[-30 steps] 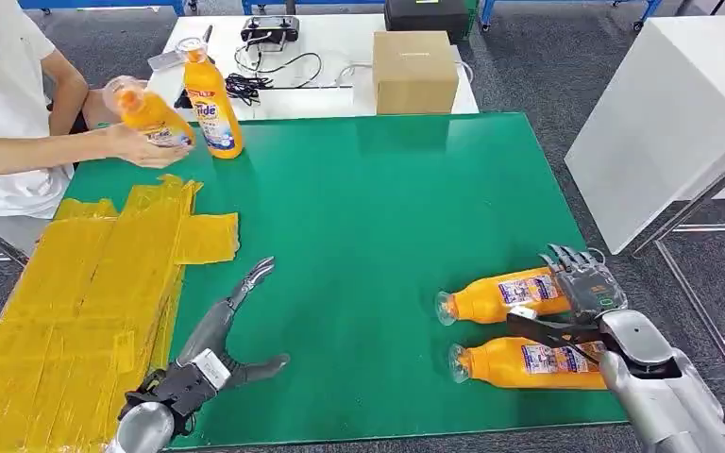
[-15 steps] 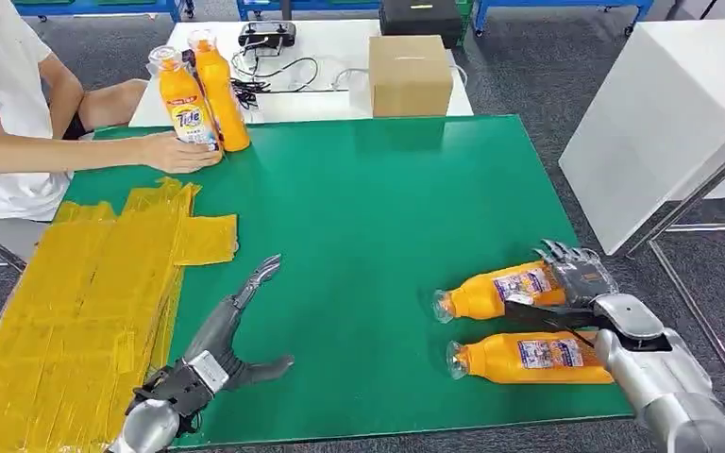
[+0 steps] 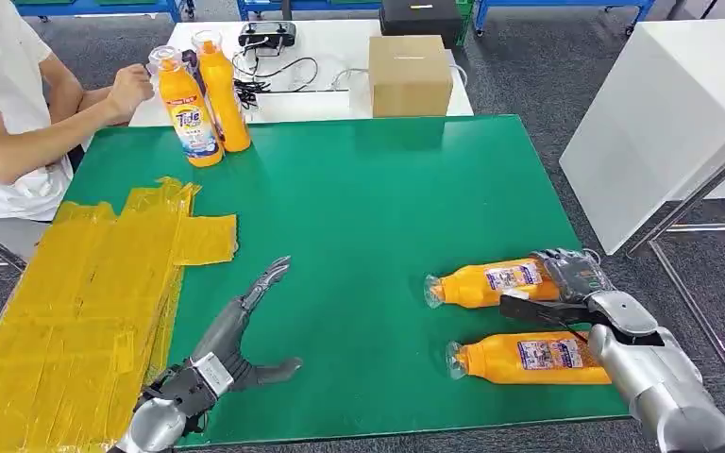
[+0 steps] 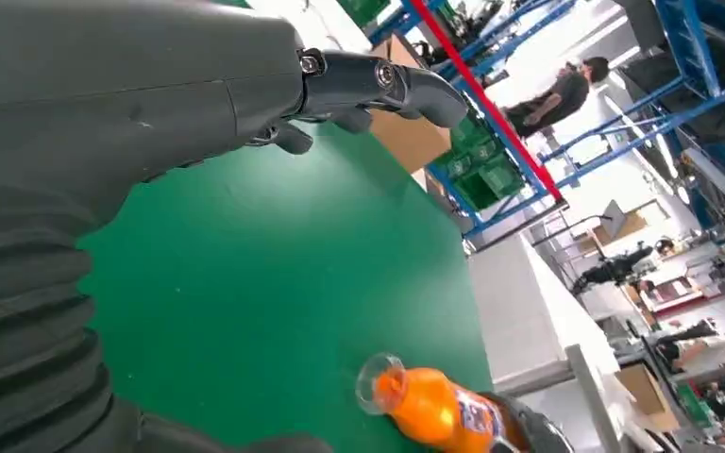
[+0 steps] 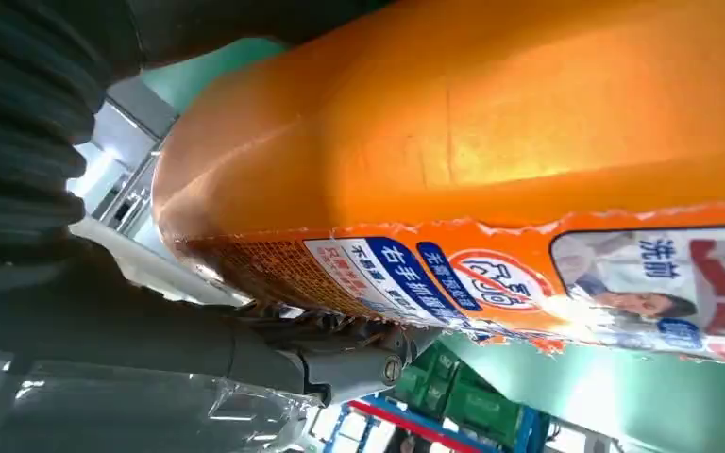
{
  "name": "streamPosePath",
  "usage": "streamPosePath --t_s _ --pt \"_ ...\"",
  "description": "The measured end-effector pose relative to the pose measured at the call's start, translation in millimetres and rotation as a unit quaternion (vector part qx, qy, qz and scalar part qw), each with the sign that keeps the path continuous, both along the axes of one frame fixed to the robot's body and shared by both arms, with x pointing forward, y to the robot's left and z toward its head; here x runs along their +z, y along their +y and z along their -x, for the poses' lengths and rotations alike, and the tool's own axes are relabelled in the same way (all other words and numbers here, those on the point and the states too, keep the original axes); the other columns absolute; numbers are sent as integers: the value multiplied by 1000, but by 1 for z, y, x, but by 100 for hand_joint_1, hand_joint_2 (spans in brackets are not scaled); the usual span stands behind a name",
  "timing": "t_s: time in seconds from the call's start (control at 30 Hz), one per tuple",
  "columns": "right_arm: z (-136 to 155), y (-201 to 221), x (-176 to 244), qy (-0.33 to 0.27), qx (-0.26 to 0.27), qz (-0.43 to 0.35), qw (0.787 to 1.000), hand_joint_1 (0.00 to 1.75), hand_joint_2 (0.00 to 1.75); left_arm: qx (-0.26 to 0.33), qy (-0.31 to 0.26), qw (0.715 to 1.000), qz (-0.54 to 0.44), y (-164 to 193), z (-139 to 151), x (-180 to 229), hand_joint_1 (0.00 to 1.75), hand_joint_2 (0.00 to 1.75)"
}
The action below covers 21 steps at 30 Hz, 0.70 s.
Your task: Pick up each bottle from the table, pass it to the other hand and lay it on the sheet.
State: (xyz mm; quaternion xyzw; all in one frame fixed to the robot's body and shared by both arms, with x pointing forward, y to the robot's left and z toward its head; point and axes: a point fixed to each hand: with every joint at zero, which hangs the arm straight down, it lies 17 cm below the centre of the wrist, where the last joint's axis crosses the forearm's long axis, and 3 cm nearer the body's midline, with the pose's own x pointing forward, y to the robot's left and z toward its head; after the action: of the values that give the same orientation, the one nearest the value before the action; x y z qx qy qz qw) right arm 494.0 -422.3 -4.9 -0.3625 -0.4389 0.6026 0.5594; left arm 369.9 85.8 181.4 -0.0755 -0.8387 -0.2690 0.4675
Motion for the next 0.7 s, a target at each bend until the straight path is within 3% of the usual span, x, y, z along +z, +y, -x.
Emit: streamPosePath --t_s 0.17,0.33,0.5,0.7 --pt "-1 3 1 -10 0 -3 1000 175 175 -1 -1 1000 0 -1 1 0 0 175" --pt "-2 20 12 -77 -15 -24 997 175 175 -9 7 1000 -3 -4 2 -2 0 175" --pt "-2 73 43 -160 -51 -160 973 175 175 -23 22 999 -19 -15 5 -6 0 175" --pt "-1 98 78 -218 -79 -240 943 175 175 -33 28 999 -22 -25 8 -6 0 175"
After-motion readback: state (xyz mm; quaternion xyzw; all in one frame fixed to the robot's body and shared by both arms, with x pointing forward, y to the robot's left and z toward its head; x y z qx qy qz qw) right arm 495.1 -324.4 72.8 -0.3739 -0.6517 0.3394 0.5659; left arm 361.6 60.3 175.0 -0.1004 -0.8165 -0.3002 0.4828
